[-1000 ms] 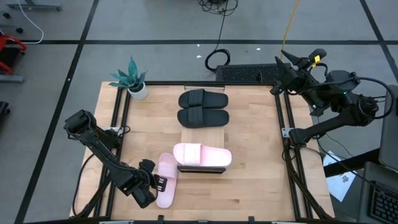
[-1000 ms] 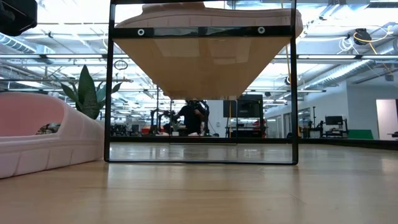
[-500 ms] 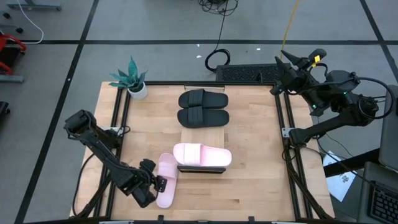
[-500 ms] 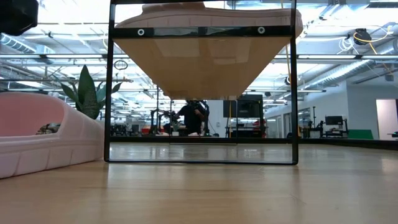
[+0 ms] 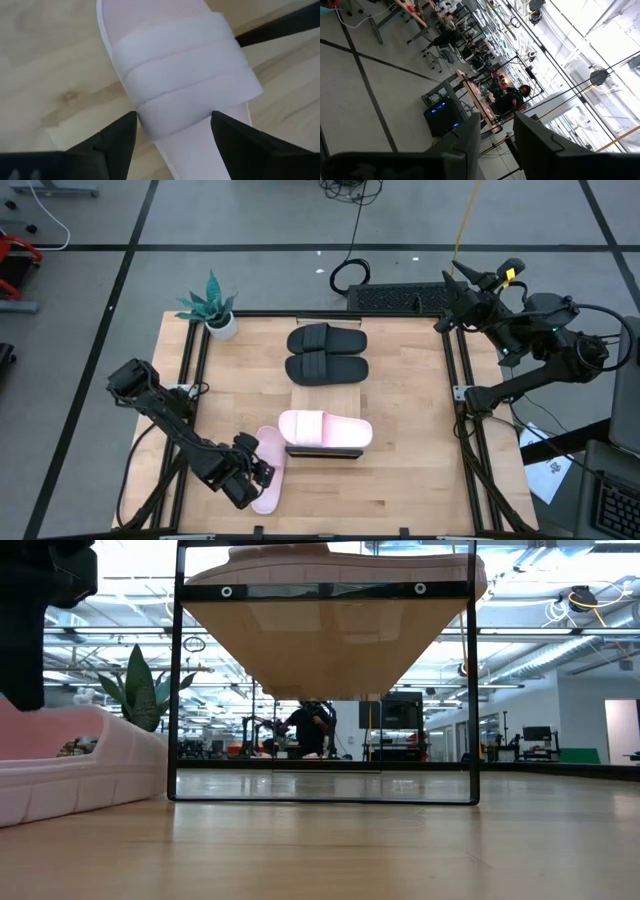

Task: Pick and place slides into the shelf
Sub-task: Put the white slides on the shelf

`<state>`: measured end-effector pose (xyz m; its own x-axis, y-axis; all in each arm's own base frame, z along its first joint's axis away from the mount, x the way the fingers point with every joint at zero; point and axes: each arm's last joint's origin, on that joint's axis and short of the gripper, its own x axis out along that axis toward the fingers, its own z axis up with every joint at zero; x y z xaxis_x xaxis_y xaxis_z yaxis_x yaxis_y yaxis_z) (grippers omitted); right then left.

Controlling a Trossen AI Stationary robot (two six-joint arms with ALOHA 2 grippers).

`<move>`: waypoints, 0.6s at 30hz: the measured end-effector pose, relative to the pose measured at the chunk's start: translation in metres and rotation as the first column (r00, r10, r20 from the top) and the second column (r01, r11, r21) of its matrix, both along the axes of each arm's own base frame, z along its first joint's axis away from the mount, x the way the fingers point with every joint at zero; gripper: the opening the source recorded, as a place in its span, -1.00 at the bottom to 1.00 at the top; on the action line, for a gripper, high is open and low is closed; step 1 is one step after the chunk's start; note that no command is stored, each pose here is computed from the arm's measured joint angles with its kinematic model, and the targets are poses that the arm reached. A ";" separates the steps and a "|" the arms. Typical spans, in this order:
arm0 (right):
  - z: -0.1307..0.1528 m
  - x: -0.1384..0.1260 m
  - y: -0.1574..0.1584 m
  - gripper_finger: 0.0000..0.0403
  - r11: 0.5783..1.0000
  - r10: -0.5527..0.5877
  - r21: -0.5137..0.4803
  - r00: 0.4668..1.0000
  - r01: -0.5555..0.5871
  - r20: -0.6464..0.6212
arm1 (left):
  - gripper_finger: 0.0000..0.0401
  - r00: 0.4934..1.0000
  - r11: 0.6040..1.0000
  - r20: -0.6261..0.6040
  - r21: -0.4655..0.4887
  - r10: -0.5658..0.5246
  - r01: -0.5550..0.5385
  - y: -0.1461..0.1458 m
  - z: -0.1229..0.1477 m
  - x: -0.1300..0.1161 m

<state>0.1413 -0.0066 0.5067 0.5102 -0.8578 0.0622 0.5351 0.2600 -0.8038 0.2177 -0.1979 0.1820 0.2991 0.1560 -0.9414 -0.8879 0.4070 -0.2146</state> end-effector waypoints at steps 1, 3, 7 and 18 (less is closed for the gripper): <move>0.000 0.000 0.000 -0.46 1.000 0.000 0.000 1.000 0.000 0.000 | 0.24 1.000 1.000 0.005 -0.010 0.013 -0.013 -0.002 0.000 -0.001; 0.000 0.000 0.000 -0.46 1.000 0.000 0.000 1.000 0.000 0.000 | 0.24 0.999 0.999 0.019 -0.027 0.027 -0.027 -0.005 0.002 -0.005; 0.000 0.002 0.000 -0.46 1.000 0.000 0.000 1.000 0.000 -0.002 | 0.25 0.998 0.998 0.057 -0.061 0.024 -0.020 -0.010 0.007 -0.007; -0.004 0.012 0.002 -0.46 1.000 0.001 -0.004 1.000 -0.001 -0.027 | 0.25 0.999 0.998 -0.032 0.056 -0.028 0.030 -0.003 0.004 -0.016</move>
